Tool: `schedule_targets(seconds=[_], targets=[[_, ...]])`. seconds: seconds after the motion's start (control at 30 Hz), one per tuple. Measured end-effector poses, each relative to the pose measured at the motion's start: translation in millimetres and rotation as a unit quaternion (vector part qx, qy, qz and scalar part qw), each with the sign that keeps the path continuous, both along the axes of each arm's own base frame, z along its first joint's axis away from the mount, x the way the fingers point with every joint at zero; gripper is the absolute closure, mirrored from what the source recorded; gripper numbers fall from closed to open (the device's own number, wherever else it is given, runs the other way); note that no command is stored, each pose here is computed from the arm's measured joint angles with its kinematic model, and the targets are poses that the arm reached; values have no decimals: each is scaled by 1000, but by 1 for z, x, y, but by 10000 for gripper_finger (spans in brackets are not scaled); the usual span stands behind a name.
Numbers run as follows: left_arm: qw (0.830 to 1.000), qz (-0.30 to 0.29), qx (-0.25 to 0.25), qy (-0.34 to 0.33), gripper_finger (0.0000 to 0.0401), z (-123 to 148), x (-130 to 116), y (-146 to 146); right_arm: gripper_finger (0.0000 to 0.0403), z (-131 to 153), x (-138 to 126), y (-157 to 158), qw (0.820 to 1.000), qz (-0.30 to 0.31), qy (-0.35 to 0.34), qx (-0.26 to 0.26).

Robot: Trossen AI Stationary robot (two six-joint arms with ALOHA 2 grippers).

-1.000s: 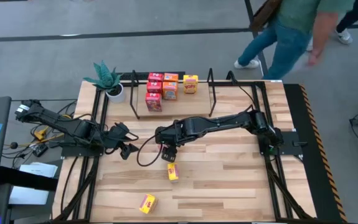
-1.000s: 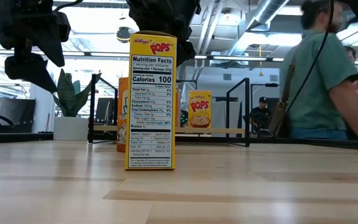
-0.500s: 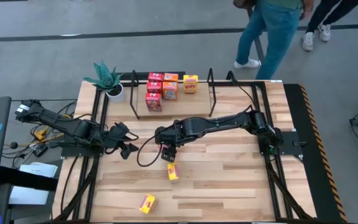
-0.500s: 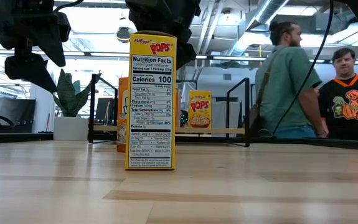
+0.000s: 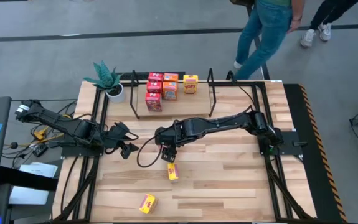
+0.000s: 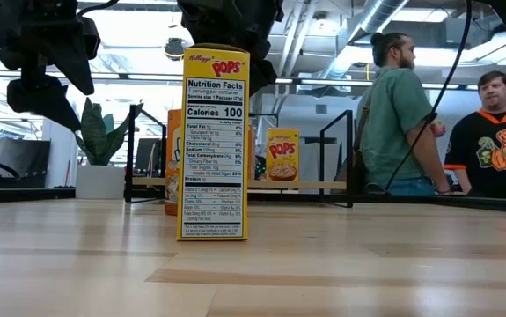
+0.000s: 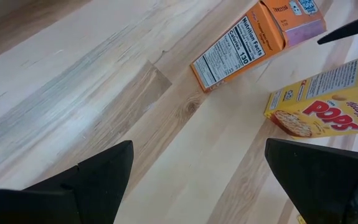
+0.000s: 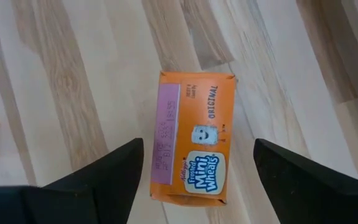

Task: Stack cereal on shelf
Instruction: Put the orange cereal box on the shelf aligned with the other orange cereal boxes

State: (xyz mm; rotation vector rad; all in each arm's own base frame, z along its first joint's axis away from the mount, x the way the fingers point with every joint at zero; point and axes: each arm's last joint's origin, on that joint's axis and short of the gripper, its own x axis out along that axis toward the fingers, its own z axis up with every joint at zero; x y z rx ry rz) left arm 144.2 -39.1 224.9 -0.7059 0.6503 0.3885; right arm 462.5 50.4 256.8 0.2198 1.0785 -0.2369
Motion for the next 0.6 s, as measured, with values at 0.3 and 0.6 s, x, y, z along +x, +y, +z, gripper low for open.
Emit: schedule_targets(seconds=[0.3, 0.6], targets=[[1000, 2, -2, -1, 46, 0, 0, 0, 73, 0, 0, -1, 1000, -8, -1, -10], [1000, 10, 3, -3, 46, 0, 0, 1, 75, 0, 0, -2, 1000, -11, -1, -13]])
